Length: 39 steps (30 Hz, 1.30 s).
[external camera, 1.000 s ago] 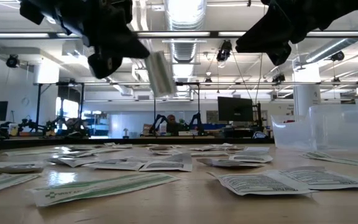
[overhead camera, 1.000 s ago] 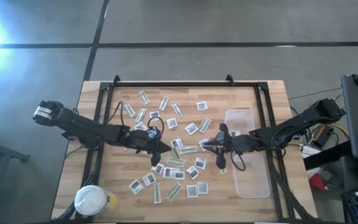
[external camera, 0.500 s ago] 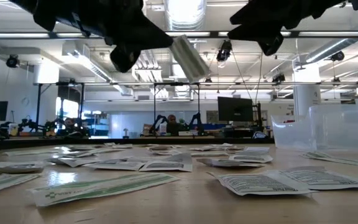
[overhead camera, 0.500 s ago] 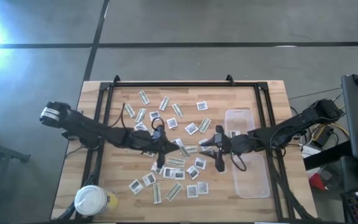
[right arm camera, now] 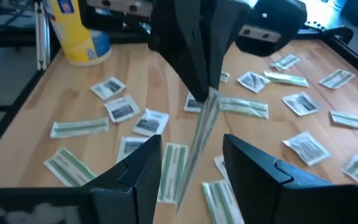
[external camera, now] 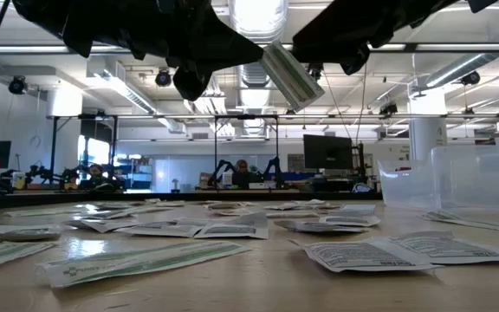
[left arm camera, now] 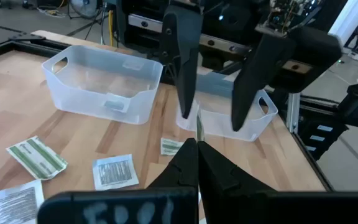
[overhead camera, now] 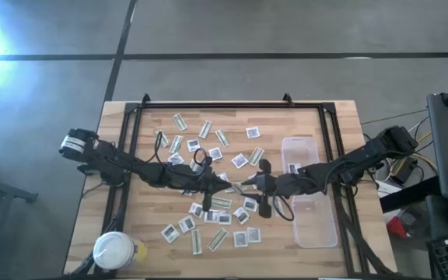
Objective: Pick & Place First Aid Supplies
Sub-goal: Put the bandage pack into the bottom bin
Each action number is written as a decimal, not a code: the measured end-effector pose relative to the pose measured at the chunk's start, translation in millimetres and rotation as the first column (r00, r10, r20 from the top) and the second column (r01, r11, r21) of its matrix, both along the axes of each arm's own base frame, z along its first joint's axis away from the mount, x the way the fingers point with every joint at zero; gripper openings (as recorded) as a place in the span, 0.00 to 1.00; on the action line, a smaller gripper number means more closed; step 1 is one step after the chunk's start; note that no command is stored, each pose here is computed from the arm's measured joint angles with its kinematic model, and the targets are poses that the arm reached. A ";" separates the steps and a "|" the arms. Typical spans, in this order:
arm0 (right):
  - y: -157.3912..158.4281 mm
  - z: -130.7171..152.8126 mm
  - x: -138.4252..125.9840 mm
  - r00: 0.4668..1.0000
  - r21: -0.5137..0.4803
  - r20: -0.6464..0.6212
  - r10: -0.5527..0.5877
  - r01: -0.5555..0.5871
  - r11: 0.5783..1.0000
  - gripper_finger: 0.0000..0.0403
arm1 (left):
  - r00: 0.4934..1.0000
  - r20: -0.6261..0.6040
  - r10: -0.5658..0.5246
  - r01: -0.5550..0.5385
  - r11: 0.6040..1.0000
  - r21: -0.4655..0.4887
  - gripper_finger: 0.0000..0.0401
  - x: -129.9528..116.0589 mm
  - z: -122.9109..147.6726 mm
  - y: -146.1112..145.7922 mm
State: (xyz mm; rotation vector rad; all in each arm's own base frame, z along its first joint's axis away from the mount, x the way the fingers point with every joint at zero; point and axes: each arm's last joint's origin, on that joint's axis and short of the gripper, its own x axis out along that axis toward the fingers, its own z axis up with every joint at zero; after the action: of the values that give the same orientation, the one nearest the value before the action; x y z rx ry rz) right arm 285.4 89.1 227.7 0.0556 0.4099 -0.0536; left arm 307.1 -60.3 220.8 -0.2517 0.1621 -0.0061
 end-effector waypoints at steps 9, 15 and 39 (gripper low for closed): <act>-0.6 0.2 0.2 1.000 0.027 0.000 -0.010 0.010 1.000 0.41 | 0.999 0.051 -0.008 0.006 0.999 0.041 0.00 0.8 5.9 -0.2; -0.7 0.8 -0.1 1.000 0.031 0.003 -0.011 0.011 0.999 0.30 | 0.997 0.074 -0.009 0.005 0.999 0.054 0.00 0.9 8.3 0.1; -6.7 10.0 -16.2 0.997 0.061 -0.056 -0.062 0.065 0.996 0.02 | 0.997 0.076 -0.015 0.004 0.990 0.140 0.12 0.6 7.4 1.9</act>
State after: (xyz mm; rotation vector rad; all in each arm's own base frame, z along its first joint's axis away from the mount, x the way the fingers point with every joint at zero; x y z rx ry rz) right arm 269.3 82.4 237.7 0.1289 0.4643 -0.1049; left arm 307.7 -58.4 228.2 -0.1110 0.0866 -0.0139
